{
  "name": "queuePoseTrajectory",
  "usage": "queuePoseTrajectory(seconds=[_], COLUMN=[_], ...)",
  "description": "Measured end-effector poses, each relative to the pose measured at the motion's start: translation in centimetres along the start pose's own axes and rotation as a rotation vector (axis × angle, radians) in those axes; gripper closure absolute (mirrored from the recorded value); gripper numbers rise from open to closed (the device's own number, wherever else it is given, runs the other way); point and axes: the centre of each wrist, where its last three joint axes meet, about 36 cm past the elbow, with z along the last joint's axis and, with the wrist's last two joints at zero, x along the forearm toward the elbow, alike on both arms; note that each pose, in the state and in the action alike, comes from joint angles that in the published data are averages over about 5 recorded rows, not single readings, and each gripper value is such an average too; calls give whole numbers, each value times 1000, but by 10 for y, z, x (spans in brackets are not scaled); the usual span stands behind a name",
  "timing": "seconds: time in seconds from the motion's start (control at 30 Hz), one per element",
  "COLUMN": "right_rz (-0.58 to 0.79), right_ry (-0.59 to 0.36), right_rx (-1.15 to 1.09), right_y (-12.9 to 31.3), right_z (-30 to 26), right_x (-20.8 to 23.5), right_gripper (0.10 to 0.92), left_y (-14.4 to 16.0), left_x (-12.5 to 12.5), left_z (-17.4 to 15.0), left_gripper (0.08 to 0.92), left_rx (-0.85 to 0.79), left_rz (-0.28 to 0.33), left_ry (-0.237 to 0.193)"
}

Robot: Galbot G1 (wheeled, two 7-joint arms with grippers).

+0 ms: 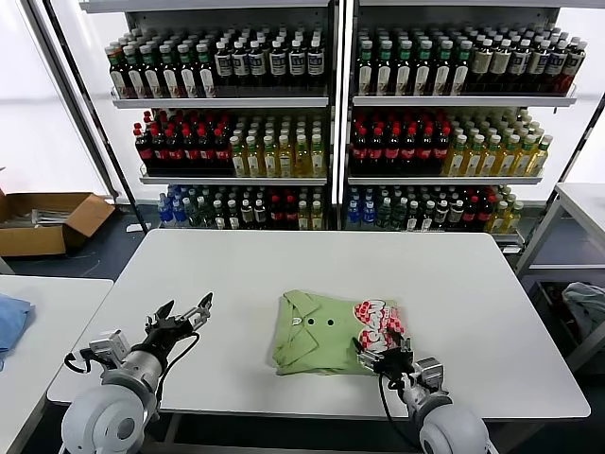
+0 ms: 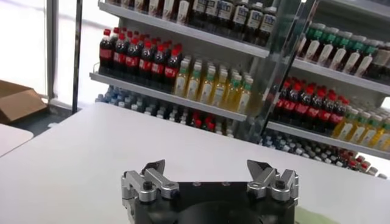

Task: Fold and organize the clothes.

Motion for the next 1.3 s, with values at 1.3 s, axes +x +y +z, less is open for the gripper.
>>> queuePoseTrajectory(seconds=[1.3], right_rz=[243], right_ry=[-279], right_rx=[42], right_y=[-90], right_z=[30], right_x=[161], right_gripper=[200], left_y=[51], left_x=[40], left_z=[40], left_gripper=[177], left_rx=[-199], left_rz=[126], left_ry=[-253])
